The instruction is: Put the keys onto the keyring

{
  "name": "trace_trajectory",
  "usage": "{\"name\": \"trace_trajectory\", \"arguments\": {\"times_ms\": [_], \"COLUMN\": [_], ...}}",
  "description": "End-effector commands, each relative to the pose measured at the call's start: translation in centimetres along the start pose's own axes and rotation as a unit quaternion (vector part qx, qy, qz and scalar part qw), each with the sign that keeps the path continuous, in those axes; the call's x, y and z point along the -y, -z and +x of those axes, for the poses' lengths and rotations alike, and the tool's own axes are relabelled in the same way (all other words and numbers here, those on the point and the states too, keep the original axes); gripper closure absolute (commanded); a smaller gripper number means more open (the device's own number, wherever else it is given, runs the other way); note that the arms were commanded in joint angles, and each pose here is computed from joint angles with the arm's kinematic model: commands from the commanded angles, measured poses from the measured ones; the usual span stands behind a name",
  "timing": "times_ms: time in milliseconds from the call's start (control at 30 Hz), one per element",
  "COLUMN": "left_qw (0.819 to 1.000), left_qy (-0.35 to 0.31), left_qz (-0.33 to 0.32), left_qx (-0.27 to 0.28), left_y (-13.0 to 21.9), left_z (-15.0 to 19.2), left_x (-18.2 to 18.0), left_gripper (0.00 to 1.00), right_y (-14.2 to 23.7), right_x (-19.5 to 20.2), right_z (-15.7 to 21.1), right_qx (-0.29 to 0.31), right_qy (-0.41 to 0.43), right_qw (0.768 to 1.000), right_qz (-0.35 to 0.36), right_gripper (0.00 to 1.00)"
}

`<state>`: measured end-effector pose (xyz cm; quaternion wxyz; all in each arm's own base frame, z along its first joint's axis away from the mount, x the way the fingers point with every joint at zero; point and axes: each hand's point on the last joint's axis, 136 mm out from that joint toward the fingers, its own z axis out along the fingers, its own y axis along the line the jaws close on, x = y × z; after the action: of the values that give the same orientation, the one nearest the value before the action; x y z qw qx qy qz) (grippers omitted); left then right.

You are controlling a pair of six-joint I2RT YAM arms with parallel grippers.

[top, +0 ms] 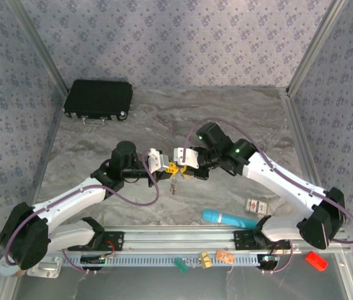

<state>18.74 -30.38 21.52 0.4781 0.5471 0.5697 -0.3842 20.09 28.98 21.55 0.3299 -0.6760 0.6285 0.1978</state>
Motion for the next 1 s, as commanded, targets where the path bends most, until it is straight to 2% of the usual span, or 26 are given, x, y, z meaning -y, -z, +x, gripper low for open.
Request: {"name": "trace_trajectory", "arguments": {"times_ms": [0, 67, 200, 500, 633, 833, 967], "left_qw": [1.000, 0.999, 0.998, 0.998, 0.998, 0.998, 0.998], "left_qy": [-0.015, -0.017, -0.022, -0.022, -0.022, -0.023, -0.026], "left_qz": [0.012, 0.014, 0.018, 0.020, 0.021, 0.021, 0.020], "left_qx": [0.021, 0.033, 0.047, 0.047, 0.048, 0.049, 0.053], "left_y": [0.2, 0.2, 0.4, 0.5, 0.4, 0.5, 0.7], "left_z": [-1.5, -1.9, -2.3, -2.2, -2.2, -2.3, -2.6], "left_x": [0.5, 0.6, 0.9, 1.2, 1.2, 1.2, 1.3], "left_gripper": [1.00, 1.00, 1.00, 1.00, 1.00, 1.00, 1.00], "right_y": [1.7, 1.6, 1.2, 1.3, 1.2, 1.0, 0.7], "right_x": [0.4, 0.2, -0.2, -0.3, -0.6, -0.4, 0.2], "right_z": [-0.9, -0.1, 0.6, -0.4, -0.5, -0.3, 0.9], "right_qx": [0.057, 0.069, 0.071, 0.095, 0.097, 0.089, 0.068], "right_qy": [-0.020, -0.044, -0.057, -0.047, -0.047, -0.050, -0.062], "right_qw": [0.998, 0.996, 0.996, 0.994, 0.994, 0.995, 0.996], "right_qz": [0.024, 0.021, 0.017, 0.007, -0.001, -0.004, 0.011], "right_gripper": [0.77, 0.72, 0.71, 0.71, 0.77, 1.00, 1.00]}}
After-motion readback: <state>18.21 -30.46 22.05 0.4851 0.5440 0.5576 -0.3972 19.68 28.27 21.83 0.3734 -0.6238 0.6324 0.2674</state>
